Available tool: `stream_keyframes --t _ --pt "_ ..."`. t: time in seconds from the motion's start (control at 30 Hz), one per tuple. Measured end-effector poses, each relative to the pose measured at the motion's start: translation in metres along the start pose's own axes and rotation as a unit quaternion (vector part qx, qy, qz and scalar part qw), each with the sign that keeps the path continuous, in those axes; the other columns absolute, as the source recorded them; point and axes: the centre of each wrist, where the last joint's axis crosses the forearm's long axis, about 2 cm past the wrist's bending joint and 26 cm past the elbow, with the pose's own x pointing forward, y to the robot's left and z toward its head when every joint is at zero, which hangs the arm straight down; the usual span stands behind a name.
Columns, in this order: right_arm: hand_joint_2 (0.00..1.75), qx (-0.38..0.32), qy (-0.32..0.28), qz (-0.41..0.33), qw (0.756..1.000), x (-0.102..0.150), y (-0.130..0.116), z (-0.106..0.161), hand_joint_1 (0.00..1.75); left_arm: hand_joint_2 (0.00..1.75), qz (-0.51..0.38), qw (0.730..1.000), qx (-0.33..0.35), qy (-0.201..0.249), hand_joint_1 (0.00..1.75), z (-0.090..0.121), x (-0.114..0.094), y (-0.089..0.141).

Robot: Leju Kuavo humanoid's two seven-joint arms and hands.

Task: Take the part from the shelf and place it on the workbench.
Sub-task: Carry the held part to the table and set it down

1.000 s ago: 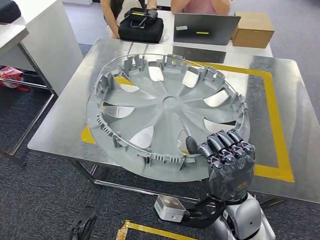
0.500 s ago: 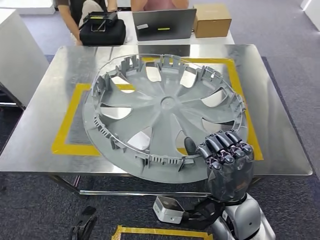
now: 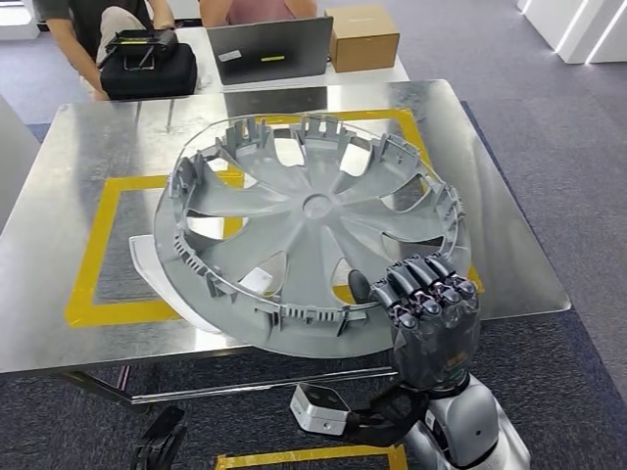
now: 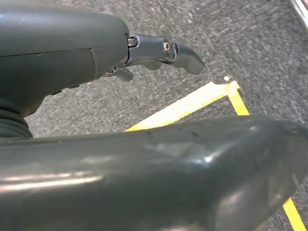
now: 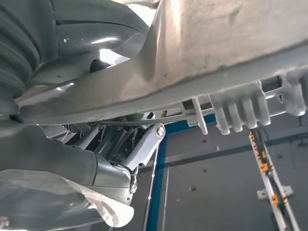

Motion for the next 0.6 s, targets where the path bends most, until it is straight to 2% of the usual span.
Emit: stream_keyframes --t 0.1,0.27,0.43,0.6 --pt "1.75 0.014 0.012 -0.002 1.000 0.000 0.005 0.005 1.75 0.00 0.012 1.000 -0.002 0.004 0.00 0.000 -0.003 -0.001" --pt "1.75 0.065 0.088 -0.012 0.994 0.009 0.023 0.019 1.75 0.00 0.017 1.000 0.001 0.009 0.00 0.000 -0.007 -0.001" --pt "1.75 0.144 0.112 -0.029 0.983 0.018 0.036 0.025 1.75 0.00 0.014 1.000 0.005 0.013 0.00 0.000 -0.010 0.001" --pt "1.75 0.219 0.133 -0.040 0.966 0.011 0.049 0.035 1.75 0.00 0.008 1.000 0.009 0.018 0.00 0.000 -0.012 0.001"
